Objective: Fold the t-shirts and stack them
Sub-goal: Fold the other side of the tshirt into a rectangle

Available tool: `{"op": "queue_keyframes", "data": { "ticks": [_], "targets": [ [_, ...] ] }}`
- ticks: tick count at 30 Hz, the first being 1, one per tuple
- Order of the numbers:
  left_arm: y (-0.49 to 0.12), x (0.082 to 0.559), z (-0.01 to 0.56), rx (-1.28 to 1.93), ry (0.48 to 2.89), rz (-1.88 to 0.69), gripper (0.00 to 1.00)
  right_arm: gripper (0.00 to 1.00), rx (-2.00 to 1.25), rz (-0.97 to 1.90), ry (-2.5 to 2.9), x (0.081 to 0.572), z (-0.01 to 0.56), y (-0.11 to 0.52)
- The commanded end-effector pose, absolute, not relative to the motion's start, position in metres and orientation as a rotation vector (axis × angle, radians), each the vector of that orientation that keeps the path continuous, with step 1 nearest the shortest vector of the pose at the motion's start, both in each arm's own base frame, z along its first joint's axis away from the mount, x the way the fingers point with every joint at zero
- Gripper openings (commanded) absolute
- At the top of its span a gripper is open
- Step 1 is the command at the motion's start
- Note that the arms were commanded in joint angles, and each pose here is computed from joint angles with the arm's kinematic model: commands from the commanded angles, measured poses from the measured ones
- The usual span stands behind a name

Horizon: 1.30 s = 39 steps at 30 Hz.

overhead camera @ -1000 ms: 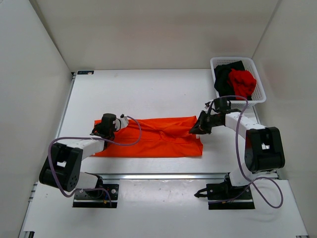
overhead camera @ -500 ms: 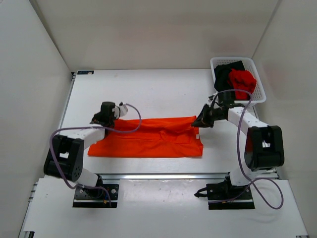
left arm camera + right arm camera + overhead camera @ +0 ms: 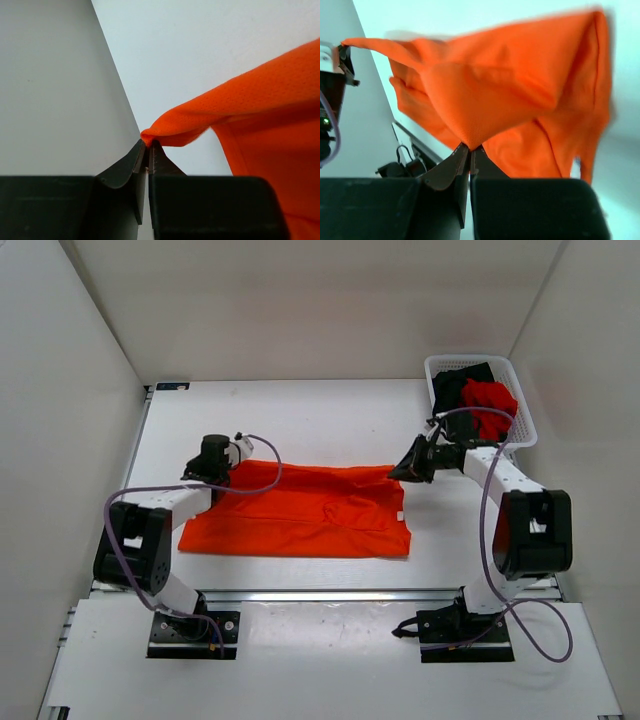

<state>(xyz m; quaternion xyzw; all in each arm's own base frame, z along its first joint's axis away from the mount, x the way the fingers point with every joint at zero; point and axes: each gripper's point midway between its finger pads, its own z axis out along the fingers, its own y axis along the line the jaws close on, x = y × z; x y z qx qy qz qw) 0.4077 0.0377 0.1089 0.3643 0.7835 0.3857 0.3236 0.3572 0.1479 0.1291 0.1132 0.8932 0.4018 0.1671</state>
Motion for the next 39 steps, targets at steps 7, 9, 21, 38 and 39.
{"op": "queue_keyframes", "data": {
  "ticks": [7,9,21,38,39],
  "targets": [
    [0.017,0.325,0.080,1.263,2.013,0.820,0.15,0.00,0.387,1.238,2.574,0.268,0.110,0.152],
    [0.018,0.318,0.073,1.313,1.998,0.847,0.15,0.00,0.409,1.261,2.601,0.255,0.099,0.154],
    [0.044,0.326,0.069,1.243,2.053,0.940,0.15,0.00,0.416,1.240,2.603,0.265,0.107,0.141],
    [0.050,0.311,0.054,1.311,2.061,0.983,0.17,0.00,0.458,1.333,2.681,0.222,0.092,0.152],
    [0.049,0.310,0.055,1.310,2.054,0.983,0.18,0.00,0.442,1.337,2.703,0.217,0.088,0.156]
  ]
}}
